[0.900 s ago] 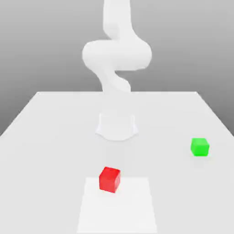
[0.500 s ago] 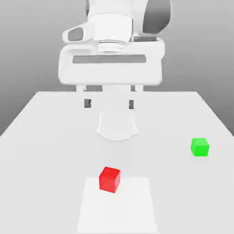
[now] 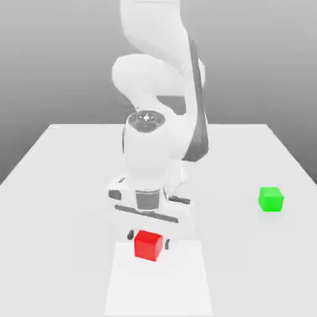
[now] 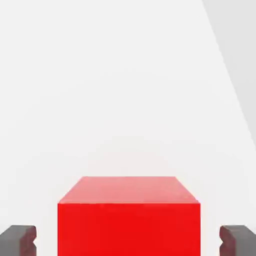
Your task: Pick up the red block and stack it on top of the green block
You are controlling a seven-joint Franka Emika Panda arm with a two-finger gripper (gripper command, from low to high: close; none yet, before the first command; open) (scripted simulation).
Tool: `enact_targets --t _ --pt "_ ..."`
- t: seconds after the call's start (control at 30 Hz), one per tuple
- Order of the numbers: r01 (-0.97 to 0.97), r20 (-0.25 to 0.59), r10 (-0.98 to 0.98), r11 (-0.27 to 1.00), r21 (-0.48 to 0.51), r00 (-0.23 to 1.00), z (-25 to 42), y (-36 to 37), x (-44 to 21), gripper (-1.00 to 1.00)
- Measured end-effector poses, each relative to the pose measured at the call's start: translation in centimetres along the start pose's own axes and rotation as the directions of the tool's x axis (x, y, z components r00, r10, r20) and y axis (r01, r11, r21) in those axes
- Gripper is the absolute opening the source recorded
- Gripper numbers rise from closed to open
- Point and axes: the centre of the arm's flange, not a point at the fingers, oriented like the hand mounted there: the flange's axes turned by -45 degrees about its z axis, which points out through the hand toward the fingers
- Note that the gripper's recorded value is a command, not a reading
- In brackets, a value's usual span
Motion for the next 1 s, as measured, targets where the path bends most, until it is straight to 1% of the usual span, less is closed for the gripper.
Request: enact_targets --t 0.17,0.4,0.47,0.6,0.7,0.8,1.0 --pt "0.000 -0.001 0.000 1.000 0.000 1.000 -0.1 0.0 0.0 -1.00" --pt "0.001 0.000 -0.001 1.000 0.000 1.000 -5.4 0.0 0.1 -1.00" --pt "0.058 -0.001 -0.058 0.998 0.002 0.998 -6.5 -2.0 -0.6 -1.00" --pt "0.267 -0.003 -0.267 0.964 0.007 0.964 -7.6 -9.0 -3.8 -1.00" --pt "0.430 -0.004 -0.430 0.903 0.010 0.903 -8.3 -14.0 -7.6 -1.00" --pt "0.580 -0.005 -0.580 0.814 0.010 0.814 -8.9 -18.3 -12.2 -1.00" --pt "0.825 -0.003 -0.825 0.565 0.006 0.565 -9.9 -23.9 -23.6 -1.00"
